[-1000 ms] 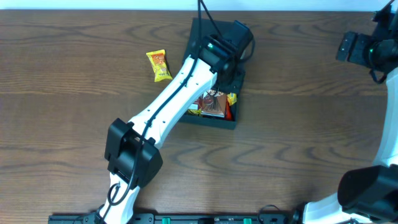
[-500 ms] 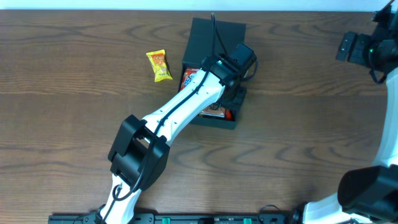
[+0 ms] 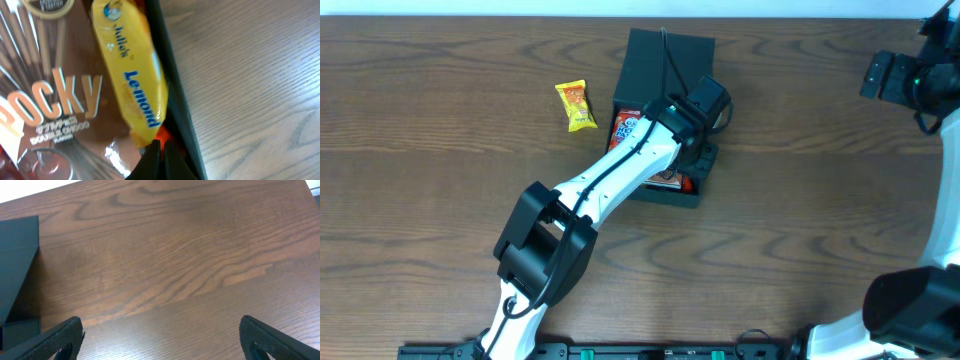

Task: Pack container
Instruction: 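Withdraw the left gripper left toward the remaining yellow packet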

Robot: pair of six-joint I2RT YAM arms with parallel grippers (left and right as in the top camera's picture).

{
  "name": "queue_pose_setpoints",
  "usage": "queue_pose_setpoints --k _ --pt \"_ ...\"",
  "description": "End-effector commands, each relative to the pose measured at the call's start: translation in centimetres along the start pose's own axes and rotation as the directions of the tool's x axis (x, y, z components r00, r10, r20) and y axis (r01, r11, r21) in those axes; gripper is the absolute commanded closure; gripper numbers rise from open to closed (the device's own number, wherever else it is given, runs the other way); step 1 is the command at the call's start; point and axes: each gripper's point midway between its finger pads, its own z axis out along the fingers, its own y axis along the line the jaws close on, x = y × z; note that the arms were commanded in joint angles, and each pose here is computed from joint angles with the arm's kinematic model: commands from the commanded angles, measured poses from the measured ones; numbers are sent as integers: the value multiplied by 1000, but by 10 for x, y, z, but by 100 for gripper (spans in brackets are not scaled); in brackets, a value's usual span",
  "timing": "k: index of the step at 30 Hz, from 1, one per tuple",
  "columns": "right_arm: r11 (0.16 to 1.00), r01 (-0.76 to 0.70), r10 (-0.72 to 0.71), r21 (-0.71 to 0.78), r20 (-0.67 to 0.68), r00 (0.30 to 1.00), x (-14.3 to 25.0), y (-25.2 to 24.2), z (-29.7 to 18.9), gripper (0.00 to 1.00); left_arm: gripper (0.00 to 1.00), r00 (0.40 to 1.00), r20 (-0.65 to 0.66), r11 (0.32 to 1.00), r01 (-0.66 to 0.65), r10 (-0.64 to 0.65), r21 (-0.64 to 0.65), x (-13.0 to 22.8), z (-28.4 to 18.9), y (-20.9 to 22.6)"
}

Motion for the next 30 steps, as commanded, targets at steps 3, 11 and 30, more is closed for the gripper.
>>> queue_pose_setpoints --k 3,11,30 --pt "1000 6 -6 0 45 999 -10 -2 -17 1 94 999 -36 1000 -3 3 -7 7 16 3" --pt "1000 6 -6 0 45 999 -10 -2 -17 1 94 1000 -22 1000 -10 9 -13 2 23 5" --pt "1000 7 -7 -1 45 999 -10 -2 -17 1 94 979 204 998 23 -10 -62 -44 -52 12"
